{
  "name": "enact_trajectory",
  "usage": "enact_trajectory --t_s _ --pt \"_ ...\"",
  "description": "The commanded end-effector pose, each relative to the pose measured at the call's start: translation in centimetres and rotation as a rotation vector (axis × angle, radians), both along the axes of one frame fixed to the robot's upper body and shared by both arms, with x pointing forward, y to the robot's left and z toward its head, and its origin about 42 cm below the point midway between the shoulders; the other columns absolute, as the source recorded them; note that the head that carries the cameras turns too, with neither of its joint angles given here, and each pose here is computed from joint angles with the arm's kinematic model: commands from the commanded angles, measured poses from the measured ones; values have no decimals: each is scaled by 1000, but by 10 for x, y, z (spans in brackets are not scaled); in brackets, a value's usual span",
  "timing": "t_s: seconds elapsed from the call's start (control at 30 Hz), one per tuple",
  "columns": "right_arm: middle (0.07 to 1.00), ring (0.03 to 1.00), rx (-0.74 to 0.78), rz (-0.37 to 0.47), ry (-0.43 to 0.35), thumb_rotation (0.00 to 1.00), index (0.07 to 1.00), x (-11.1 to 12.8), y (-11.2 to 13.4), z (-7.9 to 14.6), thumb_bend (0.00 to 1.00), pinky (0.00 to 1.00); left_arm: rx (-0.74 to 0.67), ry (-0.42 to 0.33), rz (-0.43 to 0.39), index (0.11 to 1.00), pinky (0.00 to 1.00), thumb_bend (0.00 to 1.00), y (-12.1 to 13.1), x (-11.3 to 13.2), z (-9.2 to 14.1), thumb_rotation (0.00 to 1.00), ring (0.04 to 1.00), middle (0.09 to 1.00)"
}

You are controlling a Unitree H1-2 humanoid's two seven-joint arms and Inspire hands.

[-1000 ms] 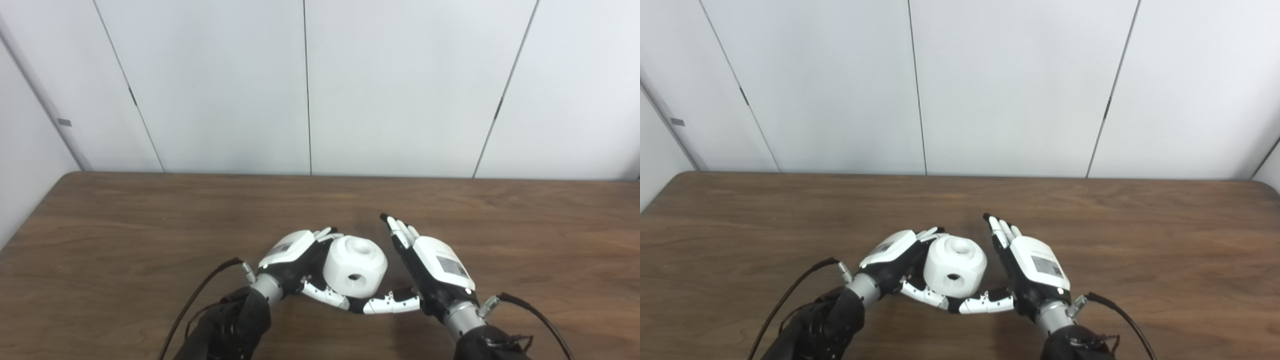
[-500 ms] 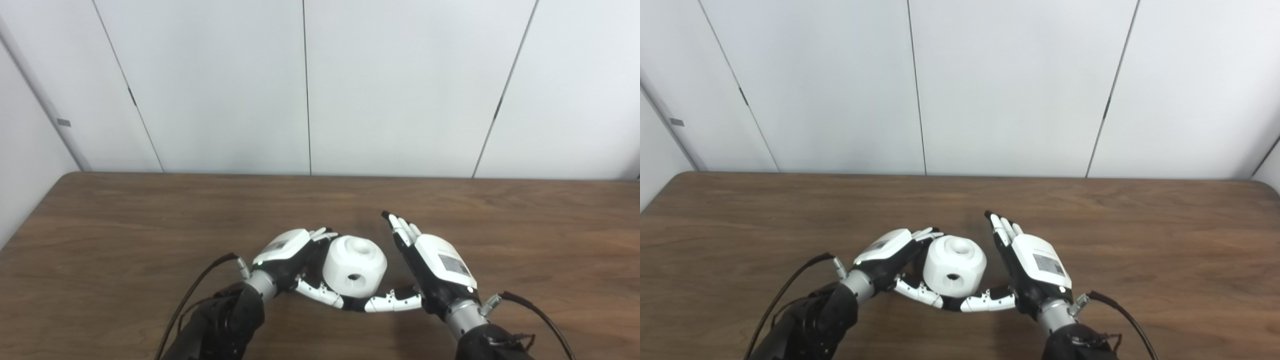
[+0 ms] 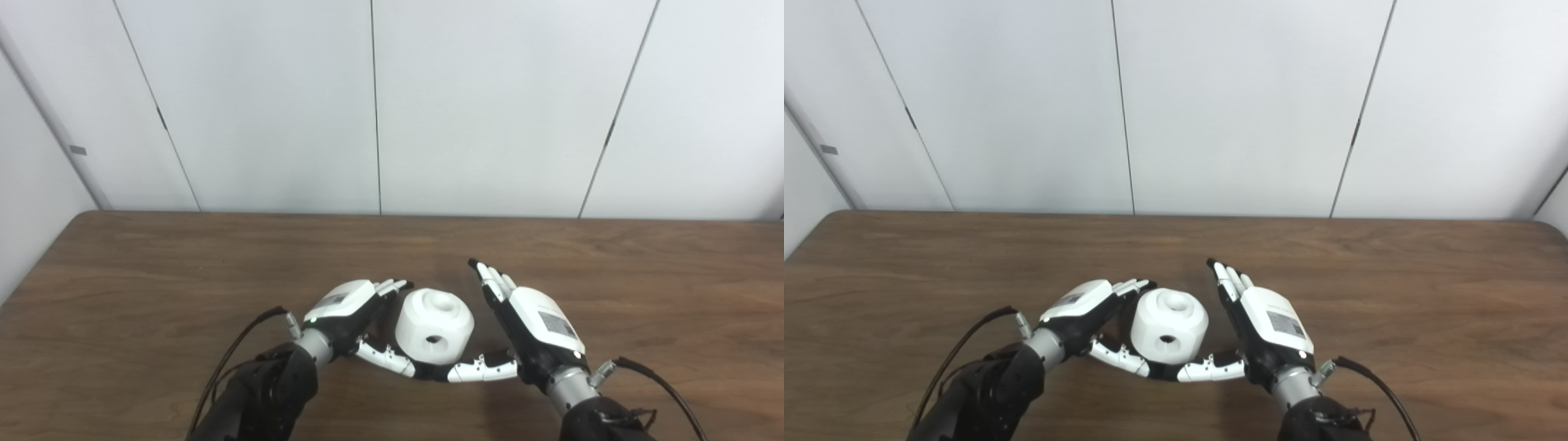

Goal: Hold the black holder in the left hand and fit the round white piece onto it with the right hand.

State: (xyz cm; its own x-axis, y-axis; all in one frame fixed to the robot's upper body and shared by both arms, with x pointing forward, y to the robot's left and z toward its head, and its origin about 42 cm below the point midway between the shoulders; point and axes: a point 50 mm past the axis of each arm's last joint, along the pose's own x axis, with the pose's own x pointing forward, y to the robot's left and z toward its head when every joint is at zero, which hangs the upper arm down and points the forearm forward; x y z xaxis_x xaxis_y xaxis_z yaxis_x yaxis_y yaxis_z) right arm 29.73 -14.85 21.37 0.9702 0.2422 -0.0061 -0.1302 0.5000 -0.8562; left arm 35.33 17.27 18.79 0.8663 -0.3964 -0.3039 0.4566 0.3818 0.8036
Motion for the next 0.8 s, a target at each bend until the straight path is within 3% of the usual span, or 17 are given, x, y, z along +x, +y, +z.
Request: enact_trajectory --t_s 0.0,0.23,0.43,0.57,0.77 --pt "1000 1000 18 2 -77 532 1000 2 1 18 1000 757 38 65 30 992 1000 1000 10 0 -2 413 1000 1000" --pt "1000 1000 27 1 -68 519 1000 2 0 17 1000 763 123 154 46 995 997 1000 17 2 6 353 1000 1000" --pt "1000 1000 27 -4 -61 505 1000 4 -1 17 1000 764 195 207 74 973 807 1000 24 1 17 311 1000 1000" --pt "1000 1000 25 -9 -55 486 1000 5 -2 16 1000 760 171 231 79 961 781 1000 35 0 18 267 1000 1000" --pt "1000 1000 29 -11 -47 480 1000 8 -5 14 1000 756 130 224 85 936 745 1000 51 -2 18 295 1000 1000"
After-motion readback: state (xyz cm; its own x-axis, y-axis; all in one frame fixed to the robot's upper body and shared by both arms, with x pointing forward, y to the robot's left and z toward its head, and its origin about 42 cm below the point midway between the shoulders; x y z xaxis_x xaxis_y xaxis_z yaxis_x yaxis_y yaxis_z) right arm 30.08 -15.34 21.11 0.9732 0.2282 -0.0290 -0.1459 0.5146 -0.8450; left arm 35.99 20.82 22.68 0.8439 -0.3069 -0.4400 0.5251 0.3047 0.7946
